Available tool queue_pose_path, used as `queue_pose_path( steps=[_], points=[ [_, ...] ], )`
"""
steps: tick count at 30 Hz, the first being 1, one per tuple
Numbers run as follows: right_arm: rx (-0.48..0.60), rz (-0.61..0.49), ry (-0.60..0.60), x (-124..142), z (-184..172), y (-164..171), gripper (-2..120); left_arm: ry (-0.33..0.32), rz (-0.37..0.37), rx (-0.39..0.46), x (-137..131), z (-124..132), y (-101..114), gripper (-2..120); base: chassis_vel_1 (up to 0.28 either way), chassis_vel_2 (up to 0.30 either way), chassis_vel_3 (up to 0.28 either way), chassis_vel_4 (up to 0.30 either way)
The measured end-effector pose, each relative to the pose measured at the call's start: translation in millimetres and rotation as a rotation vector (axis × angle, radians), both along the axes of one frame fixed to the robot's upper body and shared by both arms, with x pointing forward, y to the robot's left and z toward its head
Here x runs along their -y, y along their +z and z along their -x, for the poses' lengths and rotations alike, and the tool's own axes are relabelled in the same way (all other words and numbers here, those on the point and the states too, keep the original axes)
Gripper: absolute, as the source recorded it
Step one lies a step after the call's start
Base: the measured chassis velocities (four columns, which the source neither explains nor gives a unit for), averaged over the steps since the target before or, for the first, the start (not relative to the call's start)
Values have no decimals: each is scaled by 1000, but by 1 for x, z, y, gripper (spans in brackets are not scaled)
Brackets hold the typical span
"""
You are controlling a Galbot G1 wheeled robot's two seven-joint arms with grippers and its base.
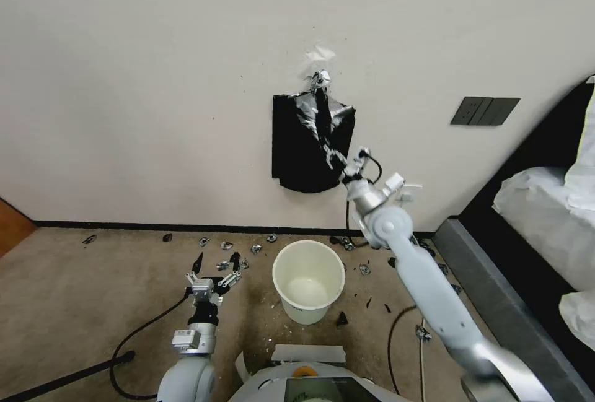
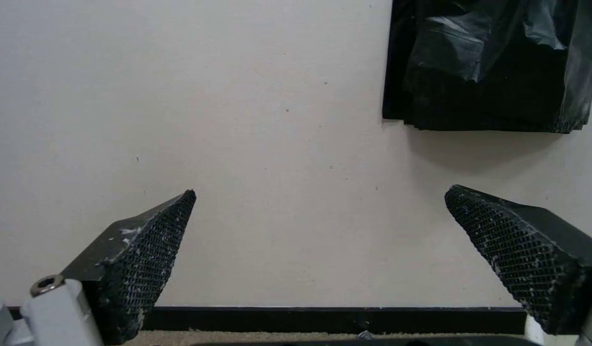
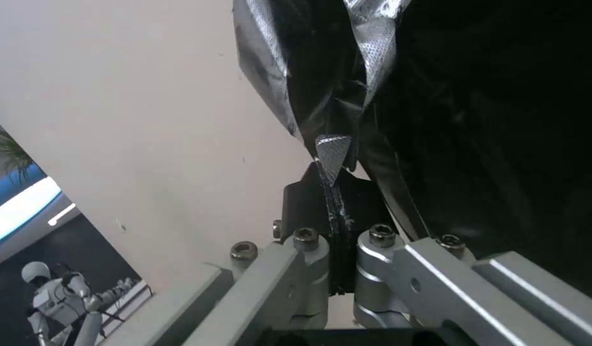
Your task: Place a trash bag onto the trash bin.
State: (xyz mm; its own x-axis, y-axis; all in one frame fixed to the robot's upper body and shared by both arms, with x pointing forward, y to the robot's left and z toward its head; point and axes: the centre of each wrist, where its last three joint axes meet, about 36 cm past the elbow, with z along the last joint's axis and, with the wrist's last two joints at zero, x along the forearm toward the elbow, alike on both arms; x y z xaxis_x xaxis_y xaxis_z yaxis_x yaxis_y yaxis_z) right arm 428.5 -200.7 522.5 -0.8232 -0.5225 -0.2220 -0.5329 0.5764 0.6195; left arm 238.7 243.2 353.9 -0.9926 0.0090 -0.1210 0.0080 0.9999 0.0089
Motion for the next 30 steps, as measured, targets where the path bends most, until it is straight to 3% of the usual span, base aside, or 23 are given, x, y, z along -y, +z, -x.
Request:
queue_pose_path(
  steps=[19,30],
  points=[
    [-51,78,11,-5,75,-24,0,-24,3,21,3,-2,4,100,0,0,0,0],
    [-63,128,22,-3,98,-35,0,-34,0,28,3,-3,7,100,0,0,0,0]
  ],
)
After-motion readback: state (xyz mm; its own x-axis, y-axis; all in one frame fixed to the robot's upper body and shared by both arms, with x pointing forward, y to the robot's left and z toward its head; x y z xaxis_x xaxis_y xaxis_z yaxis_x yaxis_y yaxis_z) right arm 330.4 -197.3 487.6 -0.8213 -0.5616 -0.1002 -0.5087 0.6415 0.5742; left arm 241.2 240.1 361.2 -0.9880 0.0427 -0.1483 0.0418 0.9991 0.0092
